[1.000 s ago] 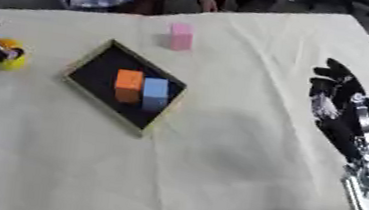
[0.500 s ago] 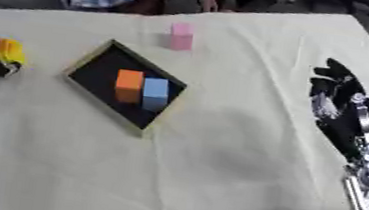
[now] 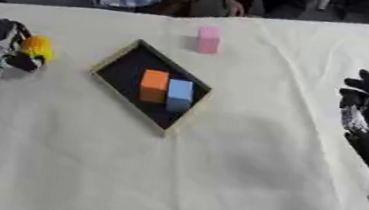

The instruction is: Pick up objects on the table and place them in the box.

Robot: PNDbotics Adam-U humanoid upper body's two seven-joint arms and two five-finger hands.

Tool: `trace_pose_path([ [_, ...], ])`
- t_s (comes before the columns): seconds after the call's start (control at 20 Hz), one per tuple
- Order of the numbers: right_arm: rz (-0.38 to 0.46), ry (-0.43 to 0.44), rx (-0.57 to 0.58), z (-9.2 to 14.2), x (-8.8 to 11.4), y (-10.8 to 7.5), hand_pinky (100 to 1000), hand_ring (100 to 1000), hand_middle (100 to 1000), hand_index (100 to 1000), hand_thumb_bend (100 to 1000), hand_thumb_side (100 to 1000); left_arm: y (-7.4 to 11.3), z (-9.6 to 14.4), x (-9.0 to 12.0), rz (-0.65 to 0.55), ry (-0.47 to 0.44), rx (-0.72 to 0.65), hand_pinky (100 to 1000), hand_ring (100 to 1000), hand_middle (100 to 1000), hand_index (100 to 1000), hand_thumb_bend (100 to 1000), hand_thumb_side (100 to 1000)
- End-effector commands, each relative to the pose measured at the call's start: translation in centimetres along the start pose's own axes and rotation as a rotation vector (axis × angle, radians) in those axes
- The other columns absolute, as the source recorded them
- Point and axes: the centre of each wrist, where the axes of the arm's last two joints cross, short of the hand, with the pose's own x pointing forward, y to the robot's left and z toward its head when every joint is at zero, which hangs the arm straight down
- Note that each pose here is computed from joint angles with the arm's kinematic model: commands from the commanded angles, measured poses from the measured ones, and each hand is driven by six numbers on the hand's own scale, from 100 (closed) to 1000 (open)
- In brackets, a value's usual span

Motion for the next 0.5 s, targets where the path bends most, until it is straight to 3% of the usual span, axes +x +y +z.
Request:
trace_pose_path([
  [0.05, 0.006, -0.020, -0.004, -0.4, 0.4, -0.4, 815, 794, 787, 937, 100, 572, 3.1, -0.1, -0.1, -0.014, -0.042, 0.082, 653, 492, 526, 645, 317, 120],
  [0.35, 0.010, -0.018, -0.008, -0.4, 0.4, -0.5, 816, 794, 787, 937, 100, 569, 7.6, 0.4, 1.7, -0.048, -0.222, 0.132, 669, 499, 533, 652, 316, 131],
  [0.5, 0.010, -0.018, -0.008, -0.4, 0.4, -0.5, 815, 794, 787, 937, 100, 568, 9.0, 1.0, 3.1, -0.057, -0.328, 0.131, 676, 503, 537, 654, 317, 134],
])
